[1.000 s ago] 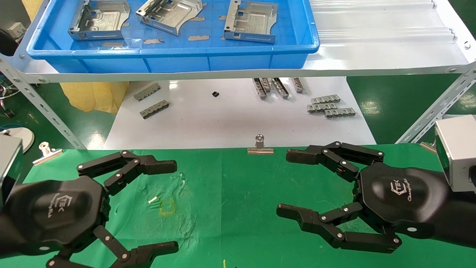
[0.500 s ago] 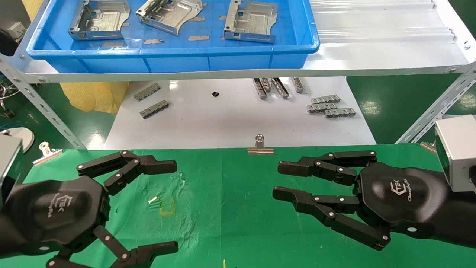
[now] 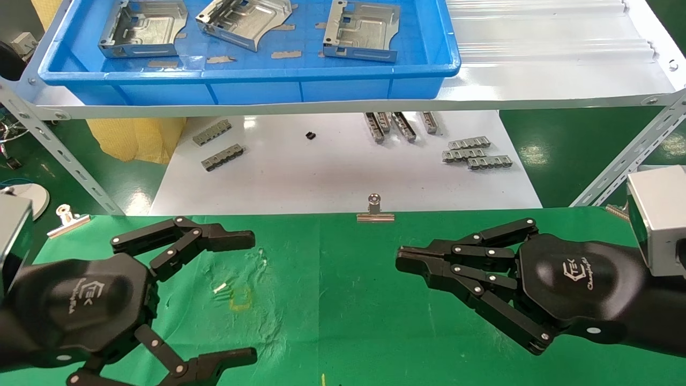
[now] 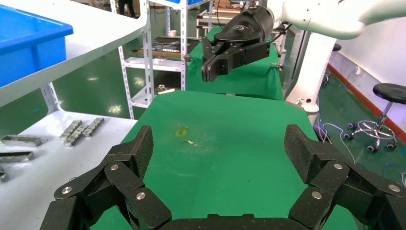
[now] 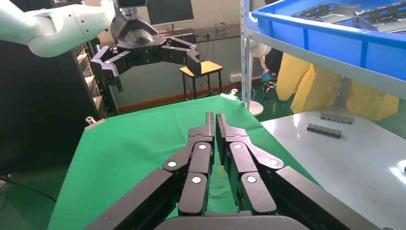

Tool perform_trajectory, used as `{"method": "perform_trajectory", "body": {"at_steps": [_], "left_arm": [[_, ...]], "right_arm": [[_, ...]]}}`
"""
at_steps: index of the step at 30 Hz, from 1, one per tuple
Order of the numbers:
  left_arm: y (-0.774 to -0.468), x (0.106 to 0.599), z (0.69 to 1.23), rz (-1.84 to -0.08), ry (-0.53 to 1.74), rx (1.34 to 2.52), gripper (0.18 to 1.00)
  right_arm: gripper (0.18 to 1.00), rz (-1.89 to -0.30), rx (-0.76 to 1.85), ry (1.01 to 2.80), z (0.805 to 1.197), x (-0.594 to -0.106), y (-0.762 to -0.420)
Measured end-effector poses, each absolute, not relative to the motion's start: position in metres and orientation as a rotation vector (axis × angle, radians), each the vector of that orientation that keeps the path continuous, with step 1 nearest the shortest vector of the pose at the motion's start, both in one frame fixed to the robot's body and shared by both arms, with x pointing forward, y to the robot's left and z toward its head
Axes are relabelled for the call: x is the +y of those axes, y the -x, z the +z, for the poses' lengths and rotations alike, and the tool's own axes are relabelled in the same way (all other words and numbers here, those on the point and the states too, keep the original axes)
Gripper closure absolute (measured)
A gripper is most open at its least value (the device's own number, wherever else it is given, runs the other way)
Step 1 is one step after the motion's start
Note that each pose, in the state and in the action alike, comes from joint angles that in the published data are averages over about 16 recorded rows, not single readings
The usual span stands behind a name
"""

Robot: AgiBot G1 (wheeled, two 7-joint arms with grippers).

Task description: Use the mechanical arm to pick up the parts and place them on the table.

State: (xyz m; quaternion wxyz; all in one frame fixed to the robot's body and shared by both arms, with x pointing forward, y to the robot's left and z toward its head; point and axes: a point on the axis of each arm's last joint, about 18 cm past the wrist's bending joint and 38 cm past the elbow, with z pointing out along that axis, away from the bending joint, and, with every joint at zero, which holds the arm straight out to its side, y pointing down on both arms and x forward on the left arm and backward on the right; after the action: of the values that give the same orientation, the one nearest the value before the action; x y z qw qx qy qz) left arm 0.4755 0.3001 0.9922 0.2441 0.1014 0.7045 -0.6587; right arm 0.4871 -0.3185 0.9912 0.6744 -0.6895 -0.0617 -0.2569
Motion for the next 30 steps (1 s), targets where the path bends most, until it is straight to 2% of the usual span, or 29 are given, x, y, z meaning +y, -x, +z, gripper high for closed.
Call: {"method": "perform_trajectory", "body": {"at_steps": [8, 18, 24, 30], "left_arm": [[-0.475, 0.300, 0.992, -1.799, -0.277, 1.924, 0.183], [-0.481, 0.296, 1.006, -1.771, -0.303, 1.903, 0.183], [-0.504, 0.293, 1.045, -1.708, -0.292, 1.847, 0.183], [-0.546, 0.292, 1.110, -1.657, -0.203, 1.736, 0.183]], "right_arm": [[0.979, -0.578, -0.139, 1.551, 0.991, -0.318, -0.487], [0.987, -0.578, -0.139, 1.551, 0.991, -0.318, -0.487], [0.988, -0.578, -0.139, 1.551, 0.991, -0.318, -0.487], [0.984, -0.578, -0.139, 1.551, 0.991, -0.318, -0.487]]}}
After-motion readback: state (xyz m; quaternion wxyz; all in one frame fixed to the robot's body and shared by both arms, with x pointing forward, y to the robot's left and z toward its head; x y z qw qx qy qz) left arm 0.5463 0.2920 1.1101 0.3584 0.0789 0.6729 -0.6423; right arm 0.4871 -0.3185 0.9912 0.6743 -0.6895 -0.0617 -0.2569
